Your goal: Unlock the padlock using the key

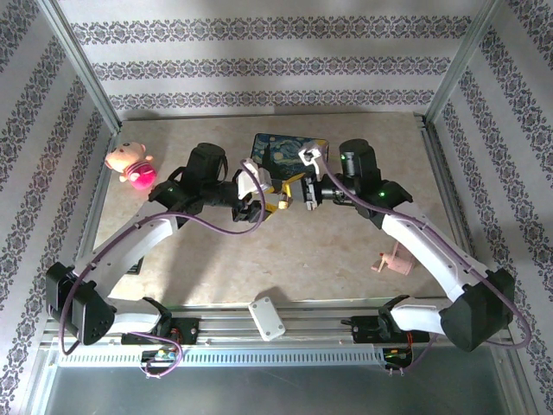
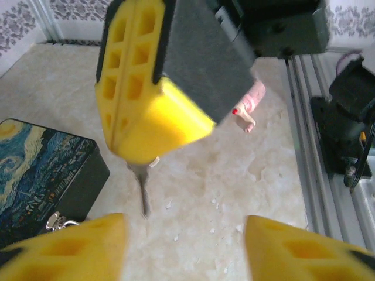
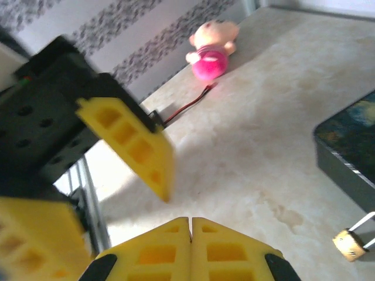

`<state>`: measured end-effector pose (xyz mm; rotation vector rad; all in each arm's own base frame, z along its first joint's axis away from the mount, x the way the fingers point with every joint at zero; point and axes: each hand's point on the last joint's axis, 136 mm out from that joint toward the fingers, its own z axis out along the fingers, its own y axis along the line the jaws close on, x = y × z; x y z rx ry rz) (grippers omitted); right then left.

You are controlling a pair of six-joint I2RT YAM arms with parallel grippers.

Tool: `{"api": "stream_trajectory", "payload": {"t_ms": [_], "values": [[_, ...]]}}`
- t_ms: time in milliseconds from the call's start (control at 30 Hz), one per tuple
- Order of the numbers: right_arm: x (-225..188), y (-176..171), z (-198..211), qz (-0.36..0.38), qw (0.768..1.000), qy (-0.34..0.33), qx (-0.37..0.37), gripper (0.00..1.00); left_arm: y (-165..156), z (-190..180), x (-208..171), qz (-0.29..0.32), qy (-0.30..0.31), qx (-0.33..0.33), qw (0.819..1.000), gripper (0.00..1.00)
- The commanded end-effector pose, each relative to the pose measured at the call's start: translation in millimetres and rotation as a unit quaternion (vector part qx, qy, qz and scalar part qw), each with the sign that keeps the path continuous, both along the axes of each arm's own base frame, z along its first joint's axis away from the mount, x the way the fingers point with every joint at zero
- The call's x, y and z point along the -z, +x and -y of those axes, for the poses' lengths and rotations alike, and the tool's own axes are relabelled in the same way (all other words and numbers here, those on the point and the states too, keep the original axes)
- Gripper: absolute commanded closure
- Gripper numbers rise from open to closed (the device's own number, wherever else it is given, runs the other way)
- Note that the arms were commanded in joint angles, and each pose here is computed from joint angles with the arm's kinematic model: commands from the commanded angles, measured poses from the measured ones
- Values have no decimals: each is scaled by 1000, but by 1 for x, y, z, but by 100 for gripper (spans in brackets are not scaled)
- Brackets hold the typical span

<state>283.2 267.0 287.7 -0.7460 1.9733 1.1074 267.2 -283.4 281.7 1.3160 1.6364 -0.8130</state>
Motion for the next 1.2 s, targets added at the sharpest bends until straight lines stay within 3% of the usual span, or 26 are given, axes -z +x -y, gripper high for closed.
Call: {"api": "stream_trajectory", "payload": {"t_ms": [0,200,300,367,467,667,833,1167], "values": [[-25,17,2,8,997,63,39,100,5,-2,-17,-4,-44,-29,999,35],[-31,38,7,-30,988,124,82,100,31,-14,-31,-10,-131,-117,984,45],[-30,51,9,-60,980,163,100,100,51,-30,-42,-45,-203,-166,964,45],[-32,55,9,-64,975,184,105,100,70,-45,-49,-88,-258,-200,941,45],[-33,60,10,-63,970,202,116,100,81,-51,-57,-137,-310,-193,921,44],[-32,68,11,-69,962,229,131,100,88,-42,-59,-171,-319,-167,917,41],[-33,69,8,-76,959,238,132,100,88,-37,-61,-176,-335,-143,914,50],[-38,70,-2,-77,959,247,117,100,86,-23,-61,-181,-334,-116,918,59]]}}
